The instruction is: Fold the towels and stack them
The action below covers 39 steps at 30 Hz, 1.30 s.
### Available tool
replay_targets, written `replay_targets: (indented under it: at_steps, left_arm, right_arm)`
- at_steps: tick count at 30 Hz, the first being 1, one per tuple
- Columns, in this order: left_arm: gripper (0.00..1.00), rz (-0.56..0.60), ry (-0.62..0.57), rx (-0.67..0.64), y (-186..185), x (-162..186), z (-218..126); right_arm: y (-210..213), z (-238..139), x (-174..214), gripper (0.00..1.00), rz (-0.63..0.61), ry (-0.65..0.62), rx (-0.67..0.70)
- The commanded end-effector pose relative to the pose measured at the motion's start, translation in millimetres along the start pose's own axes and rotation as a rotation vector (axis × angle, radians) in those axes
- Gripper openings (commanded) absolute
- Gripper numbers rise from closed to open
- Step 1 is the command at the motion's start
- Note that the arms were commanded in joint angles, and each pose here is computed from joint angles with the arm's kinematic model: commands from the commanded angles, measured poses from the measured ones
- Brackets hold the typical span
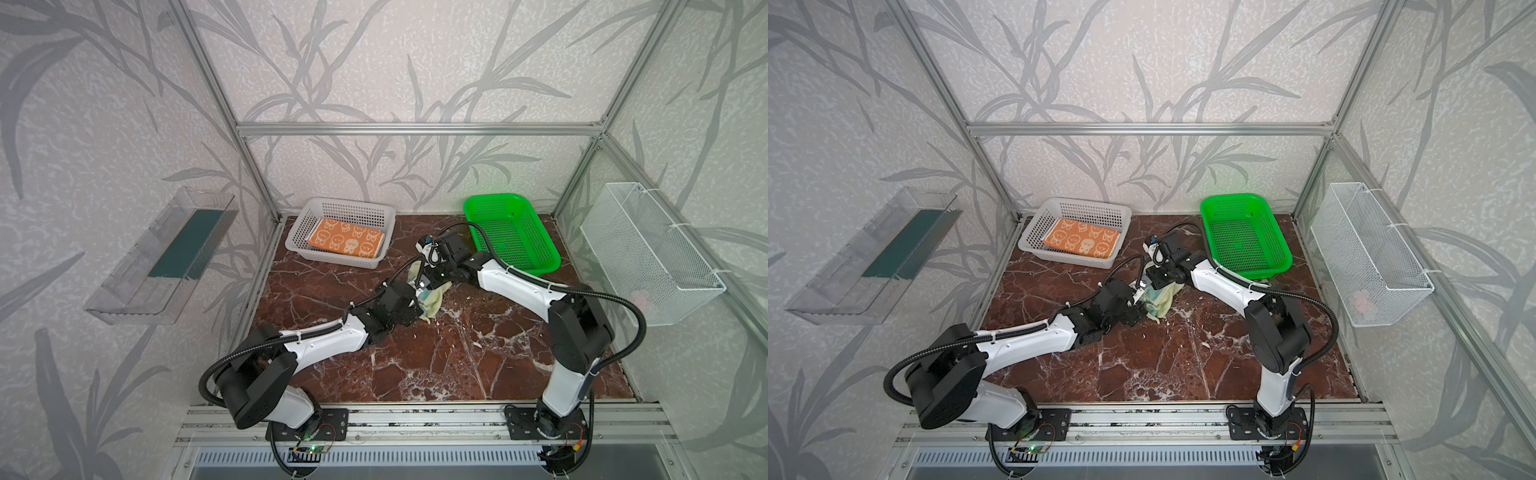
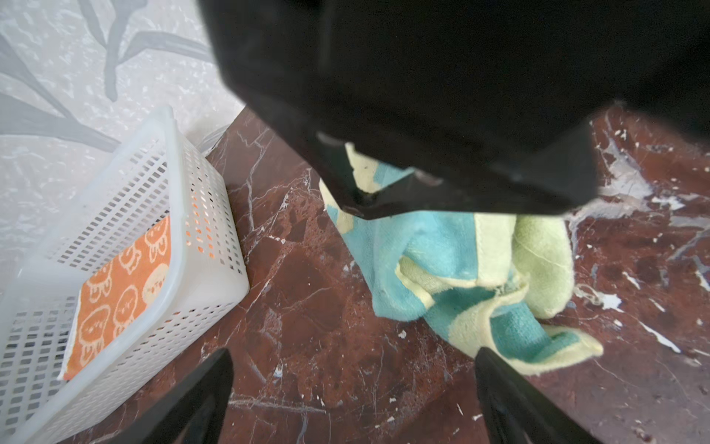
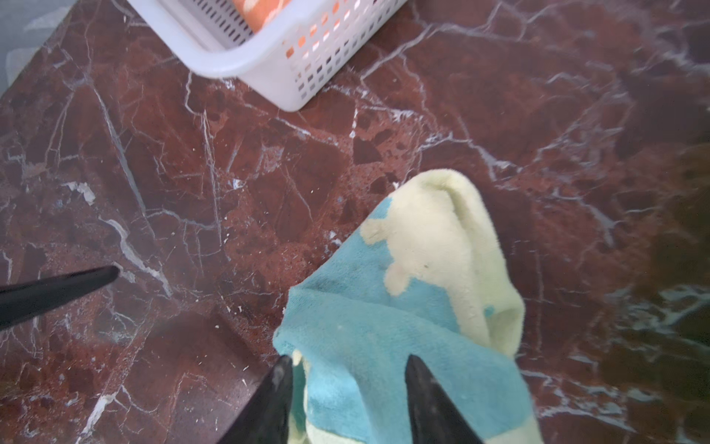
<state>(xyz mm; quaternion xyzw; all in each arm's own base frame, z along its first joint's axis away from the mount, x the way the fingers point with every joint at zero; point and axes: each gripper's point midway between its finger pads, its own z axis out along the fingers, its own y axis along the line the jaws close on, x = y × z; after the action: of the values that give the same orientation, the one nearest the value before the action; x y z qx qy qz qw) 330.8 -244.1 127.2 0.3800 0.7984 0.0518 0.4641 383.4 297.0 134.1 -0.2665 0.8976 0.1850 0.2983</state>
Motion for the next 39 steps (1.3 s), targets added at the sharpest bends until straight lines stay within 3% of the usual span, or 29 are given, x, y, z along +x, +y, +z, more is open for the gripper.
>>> replay_targets:
  at_steps: [1,8,18,39]
  left_arm:
    - [0.97,0.004,-0.038,0.076,0,-19,0]
    - [0.94,0.045,-0.003,0.184,-11,-35,-1]
    - [0.91,0.073,0.074,0.25,-48,-30,16]
    - [0.8,0.077,0.184,0.17,-51,-27,56]
  right_arm:
    - [-10,-23,-10,0.51,-0.014,-0.057,0.045]
    - [-39,-46,7,0.54,0.016,-0.077,0.145]
    - [-71,-63,53,0.54,0.11,-0.094,0.221]
    - [-85,-72,76,0.55,0.173,-0.116,0.235]
